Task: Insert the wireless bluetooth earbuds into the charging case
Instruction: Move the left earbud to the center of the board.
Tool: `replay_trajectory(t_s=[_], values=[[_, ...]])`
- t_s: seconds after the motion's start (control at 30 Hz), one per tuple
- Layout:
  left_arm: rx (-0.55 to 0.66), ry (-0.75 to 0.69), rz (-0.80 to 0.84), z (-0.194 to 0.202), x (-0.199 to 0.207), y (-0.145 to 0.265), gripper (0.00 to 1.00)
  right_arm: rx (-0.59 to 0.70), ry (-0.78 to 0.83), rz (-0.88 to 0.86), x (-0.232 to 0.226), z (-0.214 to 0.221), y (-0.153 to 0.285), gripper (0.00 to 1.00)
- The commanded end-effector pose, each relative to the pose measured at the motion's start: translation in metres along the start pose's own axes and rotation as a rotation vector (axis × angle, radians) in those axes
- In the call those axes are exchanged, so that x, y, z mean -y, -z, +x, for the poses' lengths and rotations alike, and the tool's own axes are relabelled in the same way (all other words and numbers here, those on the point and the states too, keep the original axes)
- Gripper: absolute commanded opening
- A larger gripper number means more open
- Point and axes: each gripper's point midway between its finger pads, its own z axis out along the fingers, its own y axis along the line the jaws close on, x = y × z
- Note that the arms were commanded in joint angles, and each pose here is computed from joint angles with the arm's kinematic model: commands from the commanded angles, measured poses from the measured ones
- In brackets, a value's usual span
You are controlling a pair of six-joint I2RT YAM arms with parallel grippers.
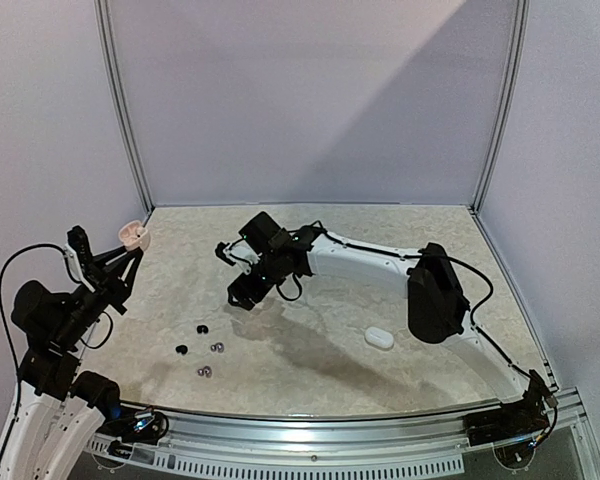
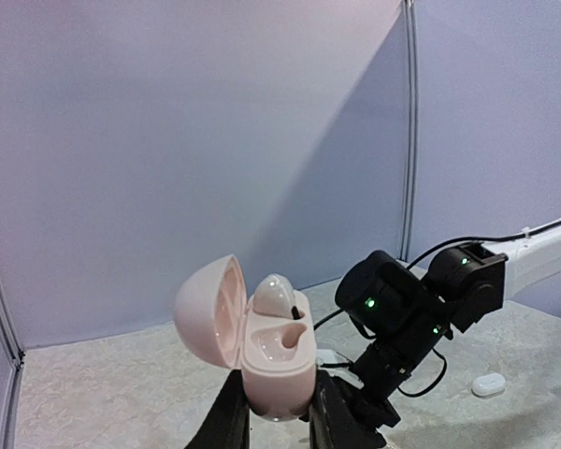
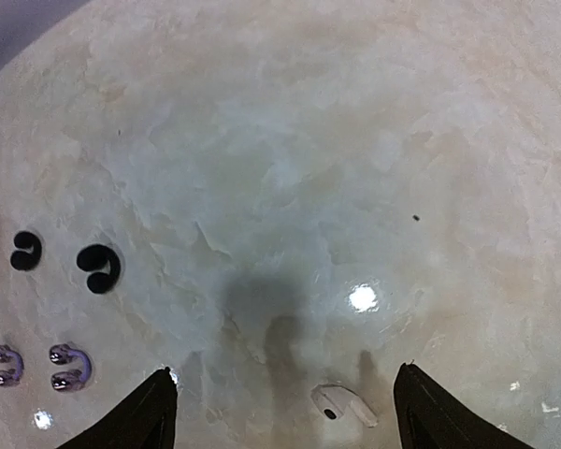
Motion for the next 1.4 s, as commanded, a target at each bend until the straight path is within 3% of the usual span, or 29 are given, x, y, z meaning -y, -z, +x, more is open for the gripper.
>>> replay_trajectory(t_s=[0.0,0.37,0.5,0.7,1.1,1.37], values=[[0.034,-0.055,0.022,-0.005,0.004,0.004,0.0,0.015,0.106,-0.066,-0.012,0.0,-0.009,0.8],[0.067,-0.058,0.037,-0.012,0.009,0.009,0.0,-0.093,0.032,-0.001,0.017,0.053,-0.049,0.6],[0.072,-0.06,0.039,-0.013,0.009,0.01,0.0,-0.127,0.024,-0.003,0.018,0.065,-0.05,0.48],[0.079,-0.056,0.043,-0.014,0.01,0.01,0.0,-0.176,0.006,0.051,0.02,0.083,-0.04,0.37],[0.093,-0.063,0.04,-0.018,0.011,0.013,0.0,-0.185,0.011,0.091,0.006,0.08,-0.025,0.16],[0.092,-0.063,0.044,-0.017,0.012,0.014,0.0,-0.188,-0.136,0.24,0.026,0.093,-0.005,0.06]])
